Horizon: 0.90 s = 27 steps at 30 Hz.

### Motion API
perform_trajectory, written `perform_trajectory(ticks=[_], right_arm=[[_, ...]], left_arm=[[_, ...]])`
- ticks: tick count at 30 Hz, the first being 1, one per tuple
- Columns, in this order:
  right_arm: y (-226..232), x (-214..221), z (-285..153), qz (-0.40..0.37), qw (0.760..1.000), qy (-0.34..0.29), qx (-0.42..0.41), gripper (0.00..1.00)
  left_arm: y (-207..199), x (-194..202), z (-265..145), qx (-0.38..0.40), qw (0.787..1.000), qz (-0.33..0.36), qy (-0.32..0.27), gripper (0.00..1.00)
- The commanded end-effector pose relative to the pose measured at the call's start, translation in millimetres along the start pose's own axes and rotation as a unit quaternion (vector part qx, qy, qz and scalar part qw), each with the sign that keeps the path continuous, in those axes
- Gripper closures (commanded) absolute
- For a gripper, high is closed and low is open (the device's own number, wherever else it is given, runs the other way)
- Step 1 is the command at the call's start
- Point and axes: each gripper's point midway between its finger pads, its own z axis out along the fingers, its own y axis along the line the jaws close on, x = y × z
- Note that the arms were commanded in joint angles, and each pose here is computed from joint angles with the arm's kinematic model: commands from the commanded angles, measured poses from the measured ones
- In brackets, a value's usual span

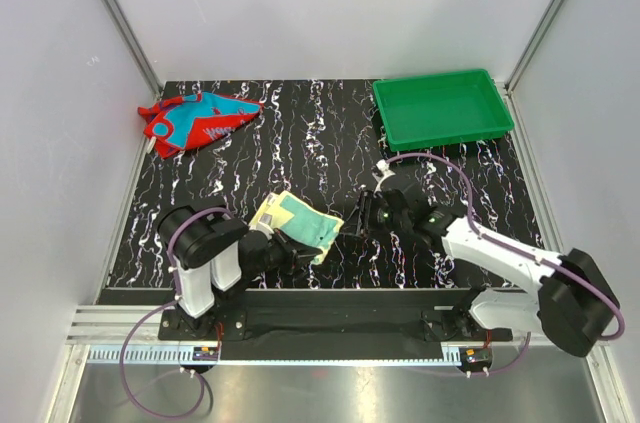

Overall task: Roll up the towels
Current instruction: Roll the towel

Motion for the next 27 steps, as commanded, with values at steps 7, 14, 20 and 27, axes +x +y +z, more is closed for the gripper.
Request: perform_trajectory(ticks=[7, 14, 20, 27], right_arm=[[15, 1, 46, -0.008, 0.999, 0.003, -0.037, 0.69], [14, -4, 79, -0.023, 0.999, 0.003, -0.044, 0.73], [33, -8, 84, -0.041, 0.995, 0.003, -0.089, 0.73], [43, -28, 73, -0.078, 0.997, 0.018, 0.0, 0.77]], left_arm=[[-16, -3, -29, 0.057, 0.998, -0.024, -0.023, 1.0], [-17, 0, -25, 0.058, 0.998, -0.018, -0.012, 1.0], [-12, 2, -23, 0.05, 0.999, -0.009, -0.004, 1.0], [-6, 2, -18, 0.041, 0.999, -0.001, -0.002, 1.0]])
